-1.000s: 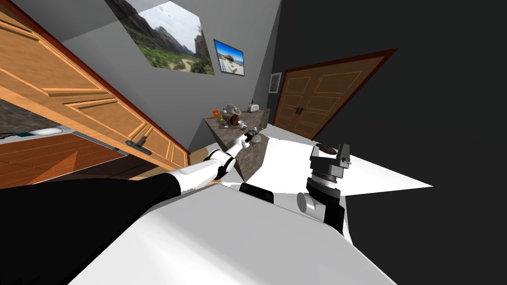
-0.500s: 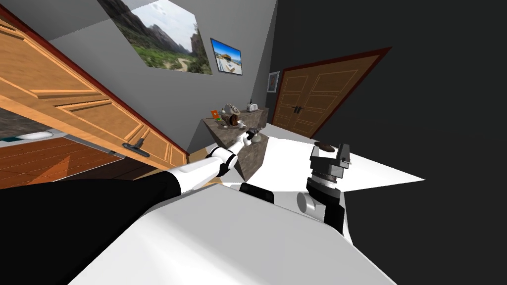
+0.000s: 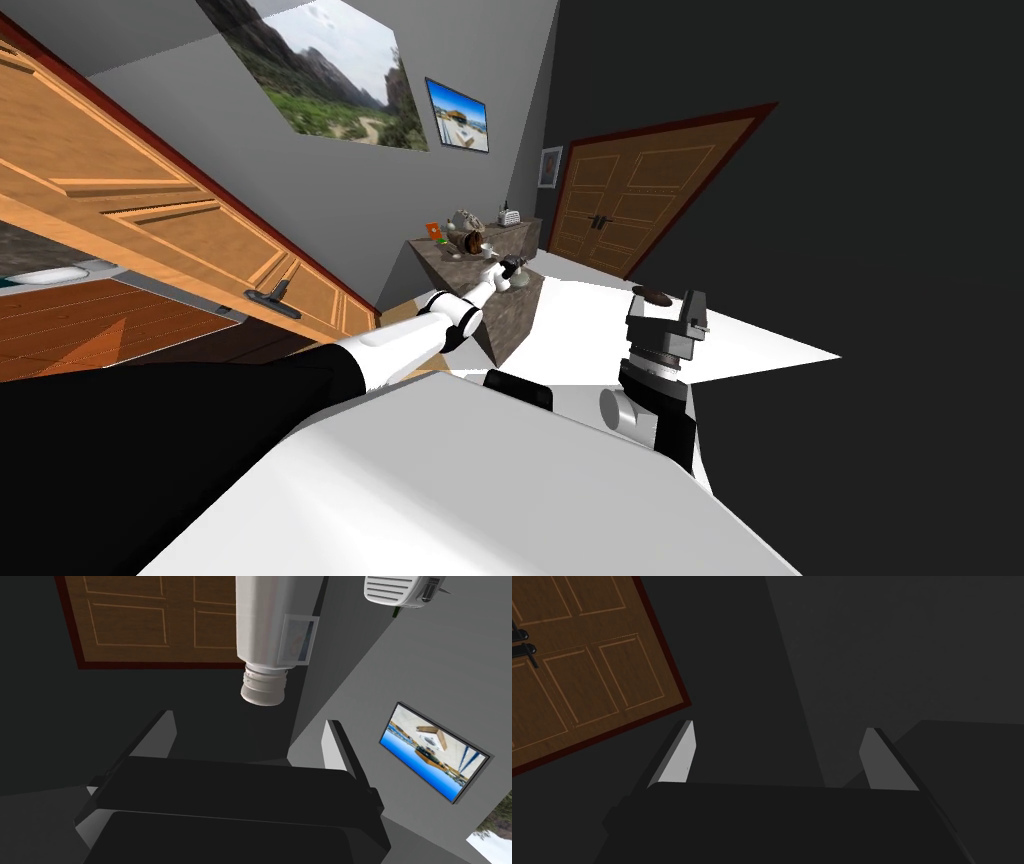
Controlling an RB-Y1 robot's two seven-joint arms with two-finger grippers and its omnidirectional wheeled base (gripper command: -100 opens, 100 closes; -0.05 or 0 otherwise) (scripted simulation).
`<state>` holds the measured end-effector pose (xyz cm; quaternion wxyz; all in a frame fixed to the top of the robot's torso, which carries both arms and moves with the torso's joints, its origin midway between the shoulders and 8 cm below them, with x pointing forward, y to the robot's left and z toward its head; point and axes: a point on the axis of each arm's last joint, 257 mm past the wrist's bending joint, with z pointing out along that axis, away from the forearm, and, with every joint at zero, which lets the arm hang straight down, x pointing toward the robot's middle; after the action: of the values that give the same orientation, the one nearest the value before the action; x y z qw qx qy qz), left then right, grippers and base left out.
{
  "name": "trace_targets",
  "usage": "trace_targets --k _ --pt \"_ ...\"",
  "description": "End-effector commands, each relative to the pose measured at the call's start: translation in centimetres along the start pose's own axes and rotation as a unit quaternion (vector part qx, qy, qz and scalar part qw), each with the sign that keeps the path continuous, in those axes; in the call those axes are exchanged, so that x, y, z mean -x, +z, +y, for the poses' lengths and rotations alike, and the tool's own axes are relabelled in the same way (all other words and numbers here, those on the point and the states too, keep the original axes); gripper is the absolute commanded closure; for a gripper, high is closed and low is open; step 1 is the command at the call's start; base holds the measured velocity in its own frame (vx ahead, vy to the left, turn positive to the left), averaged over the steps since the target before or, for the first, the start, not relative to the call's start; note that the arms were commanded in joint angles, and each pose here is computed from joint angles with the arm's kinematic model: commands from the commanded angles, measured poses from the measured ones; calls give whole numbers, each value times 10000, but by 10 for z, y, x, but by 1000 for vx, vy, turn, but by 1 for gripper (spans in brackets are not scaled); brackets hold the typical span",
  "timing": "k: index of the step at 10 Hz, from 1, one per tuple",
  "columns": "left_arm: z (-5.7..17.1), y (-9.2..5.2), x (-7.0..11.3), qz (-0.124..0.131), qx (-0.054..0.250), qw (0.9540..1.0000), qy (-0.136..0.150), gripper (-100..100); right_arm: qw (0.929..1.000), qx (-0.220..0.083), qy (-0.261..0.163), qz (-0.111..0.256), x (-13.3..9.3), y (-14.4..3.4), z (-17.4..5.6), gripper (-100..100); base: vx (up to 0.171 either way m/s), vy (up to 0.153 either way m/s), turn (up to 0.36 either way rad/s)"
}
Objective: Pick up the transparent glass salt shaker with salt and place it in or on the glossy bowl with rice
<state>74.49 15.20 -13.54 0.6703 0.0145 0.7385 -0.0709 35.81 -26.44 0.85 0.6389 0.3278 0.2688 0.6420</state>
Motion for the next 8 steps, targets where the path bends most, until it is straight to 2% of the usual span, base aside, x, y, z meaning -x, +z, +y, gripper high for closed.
trace_targets --k 1,3,4,5,6,8 --pt "2 1 8 -24 65 10000 -51 -100 10000 0 0 0 0 0 0 0 -26 49 -60" --pt "-2 1 7 -12 27 10000 15 -100 10000 0 0 0 0 0 0 0 -13 15 9" --pt "-6 5 19 -23 82 10000 10 -100 10000 0 0 0 0 0 0 0 -26 39 -63" --pt "-5 3 13 -24 47 10000 10 -100 10000 0 0 0 0 0 0 0 -15 27 -25" --pt "-5 3 14 -21 60 10000 7 0 10000 -1 0 0 0 0 0 0 0 0 0" --pt "-5 3 14 -21 59 10000 7 0 10000 0 0 0 0 0 0 0 0 0 0"
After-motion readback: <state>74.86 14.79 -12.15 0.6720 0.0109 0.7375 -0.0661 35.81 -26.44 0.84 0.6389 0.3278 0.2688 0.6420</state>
